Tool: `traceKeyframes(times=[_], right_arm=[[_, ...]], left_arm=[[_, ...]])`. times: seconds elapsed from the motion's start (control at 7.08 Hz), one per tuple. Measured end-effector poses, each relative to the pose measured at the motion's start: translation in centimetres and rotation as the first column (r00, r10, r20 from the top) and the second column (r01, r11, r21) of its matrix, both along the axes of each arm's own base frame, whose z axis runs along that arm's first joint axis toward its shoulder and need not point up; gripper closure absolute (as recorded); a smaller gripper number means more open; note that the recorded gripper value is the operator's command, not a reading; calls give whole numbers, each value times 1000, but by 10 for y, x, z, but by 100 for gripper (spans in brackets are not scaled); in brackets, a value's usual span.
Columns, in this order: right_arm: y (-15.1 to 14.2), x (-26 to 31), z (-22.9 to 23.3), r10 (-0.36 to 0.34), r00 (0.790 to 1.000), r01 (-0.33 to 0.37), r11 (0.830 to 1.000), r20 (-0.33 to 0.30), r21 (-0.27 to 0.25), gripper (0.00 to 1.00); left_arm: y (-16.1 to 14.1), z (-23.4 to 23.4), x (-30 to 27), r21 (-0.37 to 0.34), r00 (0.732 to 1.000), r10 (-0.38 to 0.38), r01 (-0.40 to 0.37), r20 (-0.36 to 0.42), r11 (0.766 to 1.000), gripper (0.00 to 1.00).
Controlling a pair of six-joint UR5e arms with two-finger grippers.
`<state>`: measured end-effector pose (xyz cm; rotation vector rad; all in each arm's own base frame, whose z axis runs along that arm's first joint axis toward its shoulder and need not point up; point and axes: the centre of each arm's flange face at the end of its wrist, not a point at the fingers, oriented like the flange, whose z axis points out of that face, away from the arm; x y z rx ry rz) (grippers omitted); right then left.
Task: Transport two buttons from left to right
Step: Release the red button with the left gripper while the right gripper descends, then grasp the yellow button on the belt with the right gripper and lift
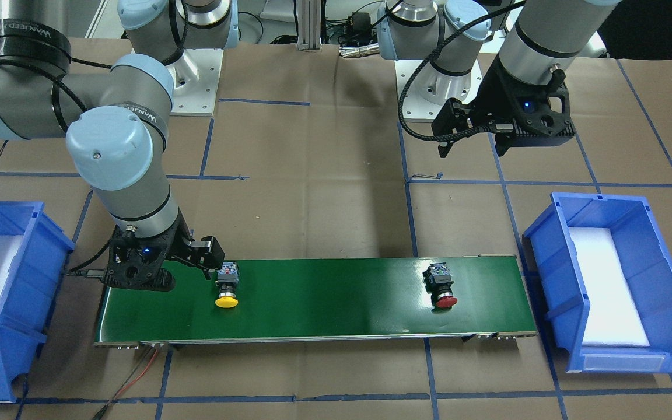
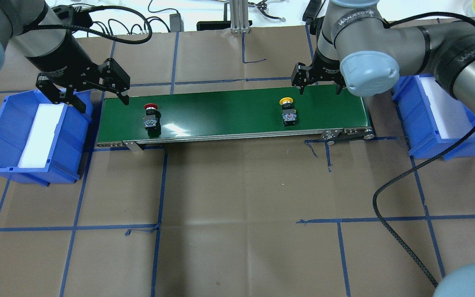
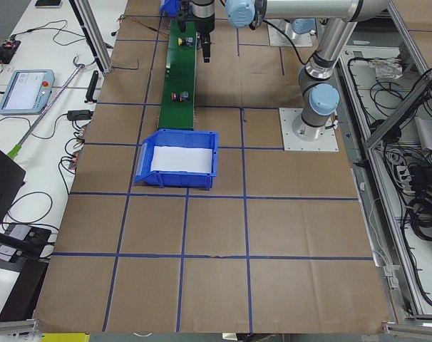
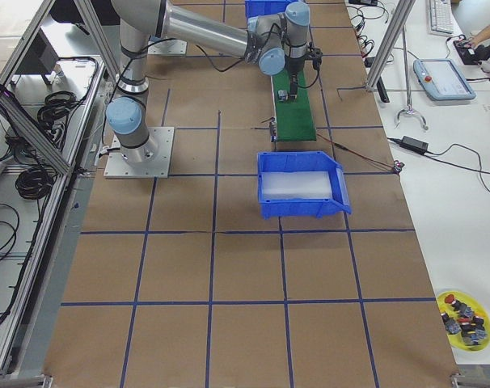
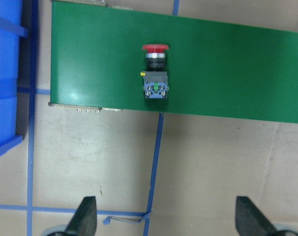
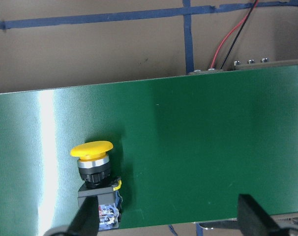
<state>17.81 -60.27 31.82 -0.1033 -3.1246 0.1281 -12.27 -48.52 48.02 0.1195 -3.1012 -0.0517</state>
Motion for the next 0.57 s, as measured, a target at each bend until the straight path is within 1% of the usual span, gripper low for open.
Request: traceKeyframes(times=[0.28, 0.57], right_arm=[[-5, 1, -17, -3, 1000, 3, 1000, -1, 23, 0], [-7, 1, -22, -3, 1000, 3, 1000, -1, 30, 0]], left_arm=[[-1, -13, -9, 12, 1000, -14, 14, 3, 1000, 0], [-1, -7, -6, -16, 1000, -16, 16, 7, 1000, 0]])
